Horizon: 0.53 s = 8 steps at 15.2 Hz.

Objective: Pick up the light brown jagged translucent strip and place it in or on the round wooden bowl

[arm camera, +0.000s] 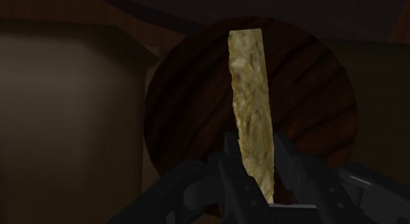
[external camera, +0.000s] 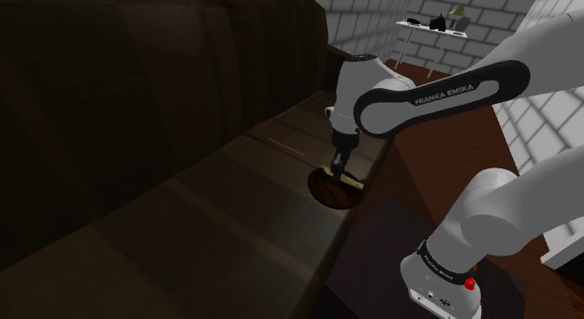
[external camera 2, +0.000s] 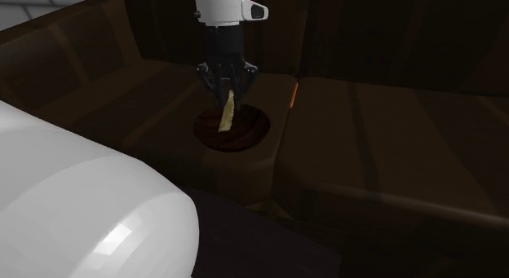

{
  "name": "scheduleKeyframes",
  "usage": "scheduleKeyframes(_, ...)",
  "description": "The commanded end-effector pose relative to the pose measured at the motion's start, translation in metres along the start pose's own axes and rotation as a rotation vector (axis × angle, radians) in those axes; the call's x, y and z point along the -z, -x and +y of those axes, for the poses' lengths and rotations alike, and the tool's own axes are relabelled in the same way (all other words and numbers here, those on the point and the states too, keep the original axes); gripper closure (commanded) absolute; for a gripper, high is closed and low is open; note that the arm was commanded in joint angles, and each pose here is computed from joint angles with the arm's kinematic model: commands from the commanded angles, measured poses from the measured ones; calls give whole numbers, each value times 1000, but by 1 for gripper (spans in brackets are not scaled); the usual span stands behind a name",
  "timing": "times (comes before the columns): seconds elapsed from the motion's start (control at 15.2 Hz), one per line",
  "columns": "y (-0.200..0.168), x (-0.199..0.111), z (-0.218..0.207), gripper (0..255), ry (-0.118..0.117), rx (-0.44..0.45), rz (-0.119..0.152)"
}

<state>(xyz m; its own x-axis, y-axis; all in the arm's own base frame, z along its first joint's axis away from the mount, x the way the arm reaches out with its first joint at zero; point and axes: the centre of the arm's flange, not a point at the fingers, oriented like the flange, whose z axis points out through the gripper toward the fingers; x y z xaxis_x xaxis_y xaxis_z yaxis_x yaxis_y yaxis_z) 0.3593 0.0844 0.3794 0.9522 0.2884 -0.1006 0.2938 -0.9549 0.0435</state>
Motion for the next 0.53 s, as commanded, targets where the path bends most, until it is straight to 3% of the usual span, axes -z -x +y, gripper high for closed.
scheduleKeyframes(0.0,-1,-11,0,255,0,0,1)
scheduleKeyframes(0.46,-5,-42,-2,255,0,0,1)
